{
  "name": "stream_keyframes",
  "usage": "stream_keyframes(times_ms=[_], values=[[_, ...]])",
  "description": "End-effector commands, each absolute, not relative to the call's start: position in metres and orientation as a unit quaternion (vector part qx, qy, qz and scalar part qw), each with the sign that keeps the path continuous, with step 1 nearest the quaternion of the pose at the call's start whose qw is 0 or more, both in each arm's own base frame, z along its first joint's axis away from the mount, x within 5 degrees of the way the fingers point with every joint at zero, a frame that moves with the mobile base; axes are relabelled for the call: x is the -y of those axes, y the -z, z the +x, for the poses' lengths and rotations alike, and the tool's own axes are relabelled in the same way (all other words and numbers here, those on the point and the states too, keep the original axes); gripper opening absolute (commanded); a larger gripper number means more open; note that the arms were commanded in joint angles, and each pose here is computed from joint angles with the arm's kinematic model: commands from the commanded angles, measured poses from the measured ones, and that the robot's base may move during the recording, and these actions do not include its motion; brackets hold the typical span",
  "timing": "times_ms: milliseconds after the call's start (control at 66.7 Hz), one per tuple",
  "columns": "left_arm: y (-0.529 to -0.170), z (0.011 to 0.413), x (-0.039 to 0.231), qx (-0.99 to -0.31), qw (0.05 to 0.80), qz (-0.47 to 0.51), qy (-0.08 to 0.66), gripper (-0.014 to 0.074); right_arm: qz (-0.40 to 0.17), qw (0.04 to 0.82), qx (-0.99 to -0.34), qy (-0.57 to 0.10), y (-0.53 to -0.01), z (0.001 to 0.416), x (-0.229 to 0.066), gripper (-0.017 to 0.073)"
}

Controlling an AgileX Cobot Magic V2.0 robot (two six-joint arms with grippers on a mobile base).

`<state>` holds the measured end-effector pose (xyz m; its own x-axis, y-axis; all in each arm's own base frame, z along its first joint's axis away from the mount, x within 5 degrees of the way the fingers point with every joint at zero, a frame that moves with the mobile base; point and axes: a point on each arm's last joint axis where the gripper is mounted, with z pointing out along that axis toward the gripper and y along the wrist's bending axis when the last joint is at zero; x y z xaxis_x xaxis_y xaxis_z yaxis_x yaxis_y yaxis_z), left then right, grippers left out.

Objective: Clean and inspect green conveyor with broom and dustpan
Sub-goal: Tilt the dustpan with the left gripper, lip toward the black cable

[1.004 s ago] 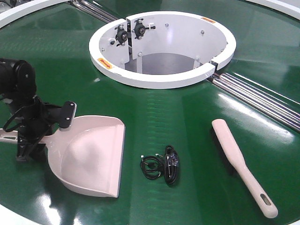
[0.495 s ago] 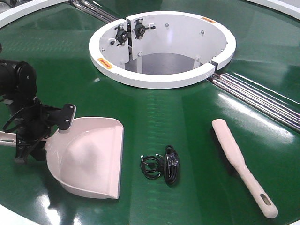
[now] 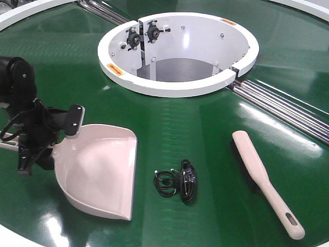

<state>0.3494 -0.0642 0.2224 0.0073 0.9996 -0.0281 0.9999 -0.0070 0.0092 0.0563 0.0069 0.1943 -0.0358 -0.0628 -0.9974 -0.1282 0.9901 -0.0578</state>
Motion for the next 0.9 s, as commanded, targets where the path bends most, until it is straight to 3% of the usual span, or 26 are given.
stream_keyframes(times_ms=[0, 884], values=[[-0.248, 0.348, 0.075, -0.701, 0.063, 0.71, -0.012, -0.0008, -0.072, 0.716, -0.694, -0.02, -0.195, 0.056, -0.007, -0.001], [-0.249, 0.347, 0.085, -0.723, 0.074, 0.687, -0.01, -0.0008, -0.072, 0.716, -0.694, -0.02, -0.195, 0.056, -0.007, -0.001]])
